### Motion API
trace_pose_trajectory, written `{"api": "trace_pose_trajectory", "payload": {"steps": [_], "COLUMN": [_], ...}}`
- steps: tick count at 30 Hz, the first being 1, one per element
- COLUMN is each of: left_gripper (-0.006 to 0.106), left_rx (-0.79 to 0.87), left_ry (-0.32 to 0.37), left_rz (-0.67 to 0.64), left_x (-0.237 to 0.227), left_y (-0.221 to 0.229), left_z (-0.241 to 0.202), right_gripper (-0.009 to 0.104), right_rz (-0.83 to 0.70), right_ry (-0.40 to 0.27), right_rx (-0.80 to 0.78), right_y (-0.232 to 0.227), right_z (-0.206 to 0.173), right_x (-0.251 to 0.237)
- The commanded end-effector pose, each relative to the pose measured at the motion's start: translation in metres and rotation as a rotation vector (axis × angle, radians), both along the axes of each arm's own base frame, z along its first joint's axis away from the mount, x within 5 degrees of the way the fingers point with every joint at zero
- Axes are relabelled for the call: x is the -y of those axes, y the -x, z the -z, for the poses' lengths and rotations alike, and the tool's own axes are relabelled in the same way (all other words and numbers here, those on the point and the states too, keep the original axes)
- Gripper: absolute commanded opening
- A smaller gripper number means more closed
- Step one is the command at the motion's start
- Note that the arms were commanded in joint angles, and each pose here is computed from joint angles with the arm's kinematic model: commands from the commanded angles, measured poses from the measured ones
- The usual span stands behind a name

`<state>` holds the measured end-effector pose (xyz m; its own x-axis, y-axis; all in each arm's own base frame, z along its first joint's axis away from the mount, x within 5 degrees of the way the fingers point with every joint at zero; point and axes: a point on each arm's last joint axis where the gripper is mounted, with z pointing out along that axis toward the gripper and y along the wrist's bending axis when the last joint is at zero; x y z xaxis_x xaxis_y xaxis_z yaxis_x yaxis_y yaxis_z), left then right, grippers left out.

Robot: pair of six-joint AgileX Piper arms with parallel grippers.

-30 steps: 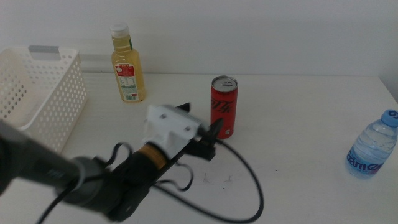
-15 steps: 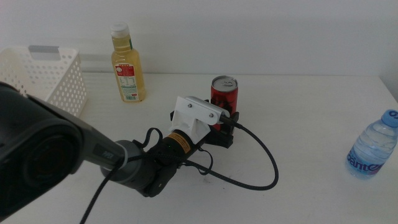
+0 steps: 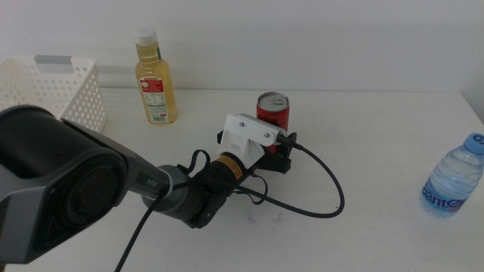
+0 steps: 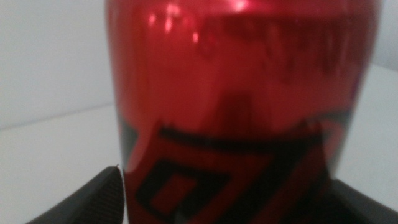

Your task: Use arms to grab the bottles and put them into the dustbin to the left of the table.

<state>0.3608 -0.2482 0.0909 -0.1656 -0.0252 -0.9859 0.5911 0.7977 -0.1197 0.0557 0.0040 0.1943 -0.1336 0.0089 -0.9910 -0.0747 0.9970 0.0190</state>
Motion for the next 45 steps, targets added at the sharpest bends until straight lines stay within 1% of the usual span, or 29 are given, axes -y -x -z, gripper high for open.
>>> {"api": "trace_pose_trajectory", "payload": {"steps": [1, 8, 11, 14, 19, 21, 22, 24, 29, 32, 35, 37, 38, 41, 43, 44, 45], "left_gripper": [0.094, 0.094, 0.088, 0.072, 0.027, 0.013, 0.006, -0.002, -0.002, -0.002, -0.002, -0.002, -0.002, -0.002, -0.002, -0.002, -0.002], "left_rx": [0.013, 0.000, 0.001, 0.007, 0.035, 0.036, 0.040, 0.042, 0.019, 0.008, -0.024, -0.057, -0.067, -0.165, -0.266, -0.292, -0.321], "left_ry": [0.013, -0.001, -0.003, -0.003, -0.024, -0.025, -0.032, -0.025, -0.017, -0.027, -0.075, -0.126, -0.138, -0.132, -0.185, -0.212, -0.253], "left_rz": [0.006, 0.017, 0.016, 0.016, 0.062, 0.060, 0.055, 0.036, 0.005, 0.002, 0.010, 0.016, 0.013, -0.007, -0.039, -0.057, -0.079], "left_x": [0.003, 0.006, 0.006, 0.004, 0.003, -0.001, -0.005, -0.013, -0.035, -0.046, -0.053, -0.058, -0.060, -0.070, -0.076, -0.078, -0.081], "left_y": [-0.004, -0.006, -0.006, -0.007, 0.001, 0.008, 0.013, 0.022, 0.051, 0.068, 0.079, 0.087, 0.090, 0.102, 0.107, 0.107, 0.107], "left_z": [-0.003, 0.004, 0.004, 0.003, -0.012, -0.023, -0.027, -0.038, -0.066, -0.089, -0.109, -0.123, -0.129, -0.151, -0.166, -0.175, -0.185], "right_gripper": [0.086, 0.086, 0.086, 0.086, 0.086, 0.086, 0.086, 0.086, 0.086, 0.086, 0.086, 0.086, 0.086, 0.086, 0.086, 0.086, 0.086], "right_rz": [0.006, 0.006, 0.006, 0.006, 0.006, 0.006, 0.006, 0.006, 0.006, 0.006, 0.006, 0.006, 0.006, 0.006, 0.006, 0.006, 0.006], "right_ry": [0.016, 0.016, 0.016, 0.016, 0.016, 0.016, 0.016, 0.016, 0.016, 0.016, 0.016, 0.016, 0.016, 0.016, 0.016, 0.016, 0.016], "right_rx": [0.013, 0.013, 0.013, 0.013, 0.013, 0.013, 0.013, 0.013, 0.013, 0.013, 0.013, 0.013, 0.013, 0.013, 0.013, 0.013, 0.013], "right_y": [0.000, 0.000, 0.000, 0.000, 0.000, 0.000, 0.000, 0.000, 0.000, 0.000, 0.000, 0.000, 0.000, 0.000, 0.000, 0.000, 0.000], "right_z": [0.000, 0.000, 0.000, 0.000, 0.000, 0.000, 0.000, 0.000, 0.000, 0.000, 0.000, 0.000, 0.000, 0.000, 0.000, 0.000, 0.000], "right_x": [0.001, 0.001, 0.001, 0.001, 0.001, 0.001, 0.001, 0.001, 0.001, 0.001, 0.001, 0.001, 0.001, 0.001, 0.001, 0.001, 0.001]}}
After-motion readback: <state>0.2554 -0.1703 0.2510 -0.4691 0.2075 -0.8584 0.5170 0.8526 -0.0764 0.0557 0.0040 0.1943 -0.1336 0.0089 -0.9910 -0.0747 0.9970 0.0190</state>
